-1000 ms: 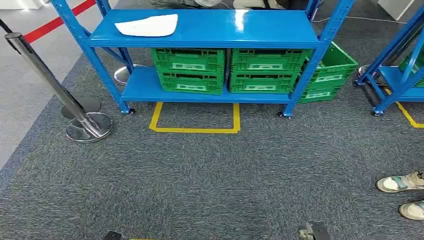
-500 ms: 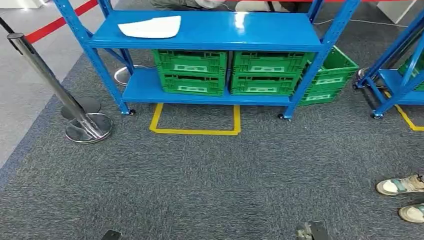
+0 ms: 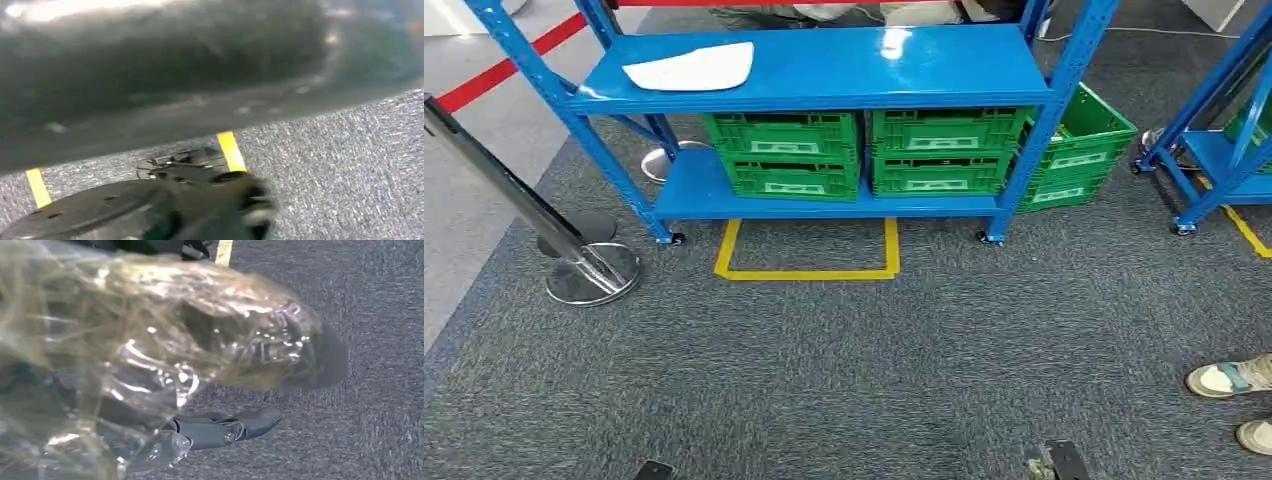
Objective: Take the parts from the cabinet and place them on the table.
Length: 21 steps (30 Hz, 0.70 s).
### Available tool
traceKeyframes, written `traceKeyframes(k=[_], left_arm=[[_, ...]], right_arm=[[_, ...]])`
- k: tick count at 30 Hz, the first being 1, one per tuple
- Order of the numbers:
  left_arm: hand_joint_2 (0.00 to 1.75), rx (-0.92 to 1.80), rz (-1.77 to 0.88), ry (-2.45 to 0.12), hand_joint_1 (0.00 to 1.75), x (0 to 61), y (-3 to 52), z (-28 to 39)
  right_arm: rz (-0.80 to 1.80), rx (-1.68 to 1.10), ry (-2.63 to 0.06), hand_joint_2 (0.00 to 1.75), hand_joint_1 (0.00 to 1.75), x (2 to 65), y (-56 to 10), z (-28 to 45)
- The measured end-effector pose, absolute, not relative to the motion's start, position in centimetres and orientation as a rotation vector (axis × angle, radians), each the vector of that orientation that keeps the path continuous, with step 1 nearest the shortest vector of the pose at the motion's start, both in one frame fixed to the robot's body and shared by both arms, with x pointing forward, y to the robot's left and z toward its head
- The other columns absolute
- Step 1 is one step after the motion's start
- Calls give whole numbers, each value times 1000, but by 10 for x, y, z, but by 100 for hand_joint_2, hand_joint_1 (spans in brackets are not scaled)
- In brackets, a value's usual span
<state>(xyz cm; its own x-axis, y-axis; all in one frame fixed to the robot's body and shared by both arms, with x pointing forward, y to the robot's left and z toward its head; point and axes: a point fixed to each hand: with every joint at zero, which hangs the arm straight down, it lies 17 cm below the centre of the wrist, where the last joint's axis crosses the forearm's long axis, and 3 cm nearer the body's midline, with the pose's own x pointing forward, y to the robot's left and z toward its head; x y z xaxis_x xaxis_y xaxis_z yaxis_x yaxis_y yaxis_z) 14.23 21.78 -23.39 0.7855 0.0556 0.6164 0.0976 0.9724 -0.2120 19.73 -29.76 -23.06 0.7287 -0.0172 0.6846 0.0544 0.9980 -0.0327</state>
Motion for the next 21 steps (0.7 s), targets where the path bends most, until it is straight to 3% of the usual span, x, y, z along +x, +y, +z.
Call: traceKeyframes(k=[21], left_arm=[[0, -243, -15, -634, 0, 125, 214, -238]], right_arm=[[-20, -48, -732, 0, 0, 185, -295, -235]])
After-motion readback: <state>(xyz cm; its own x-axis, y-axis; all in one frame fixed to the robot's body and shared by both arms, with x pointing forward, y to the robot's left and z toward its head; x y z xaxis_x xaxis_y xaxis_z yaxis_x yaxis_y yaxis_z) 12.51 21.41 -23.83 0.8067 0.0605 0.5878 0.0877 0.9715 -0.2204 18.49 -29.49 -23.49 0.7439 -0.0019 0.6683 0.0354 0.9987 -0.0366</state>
